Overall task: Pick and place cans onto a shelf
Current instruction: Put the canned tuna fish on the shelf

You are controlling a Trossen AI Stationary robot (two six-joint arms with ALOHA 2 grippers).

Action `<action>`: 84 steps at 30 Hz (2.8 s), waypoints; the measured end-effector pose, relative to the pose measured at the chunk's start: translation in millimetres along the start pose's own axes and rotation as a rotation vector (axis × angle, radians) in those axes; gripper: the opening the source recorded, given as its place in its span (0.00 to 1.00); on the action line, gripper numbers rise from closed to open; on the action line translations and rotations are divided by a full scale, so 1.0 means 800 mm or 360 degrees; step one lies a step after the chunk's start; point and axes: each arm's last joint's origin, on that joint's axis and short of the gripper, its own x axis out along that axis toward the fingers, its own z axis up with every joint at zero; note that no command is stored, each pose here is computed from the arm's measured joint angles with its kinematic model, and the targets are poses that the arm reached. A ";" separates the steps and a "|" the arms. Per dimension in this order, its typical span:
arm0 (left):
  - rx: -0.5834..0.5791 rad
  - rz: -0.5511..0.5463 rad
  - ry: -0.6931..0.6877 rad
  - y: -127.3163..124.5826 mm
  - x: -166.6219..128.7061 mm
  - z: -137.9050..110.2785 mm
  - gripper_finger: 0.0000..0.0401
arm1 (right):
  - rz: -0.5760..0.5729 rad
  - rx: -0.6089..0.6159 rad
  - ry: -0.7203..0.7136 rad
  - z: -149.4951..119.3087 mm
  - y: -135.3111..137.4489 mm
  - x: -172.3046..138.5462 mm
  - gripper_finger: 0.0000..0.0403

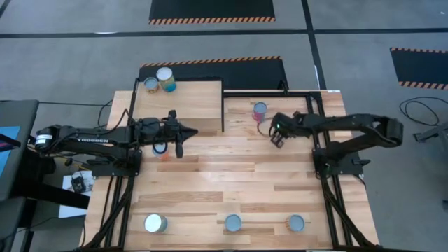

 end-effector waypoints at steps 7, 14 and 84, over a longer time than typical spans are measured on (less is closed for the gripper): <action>0.0069 -0.0057 0.0012 -0.009 -0.001 -0.002 0.02 | 0.0592 -0.0384 -0.0444 -0.013 0.089 -0.057 0.04; 0.0067 -0.0049 0.0008 -0.009 -0.001 -0.002 0.02 | 0.0897 -0.0790 -0.0927 0.000 0.179 -0.079 0.05; 0.0157 -0.0184 0.0850 -0.095 0.112 -0.083 0.16 | 0.0671 -0.0718 -0.1407 -0.030 0.111 -0.070 0.05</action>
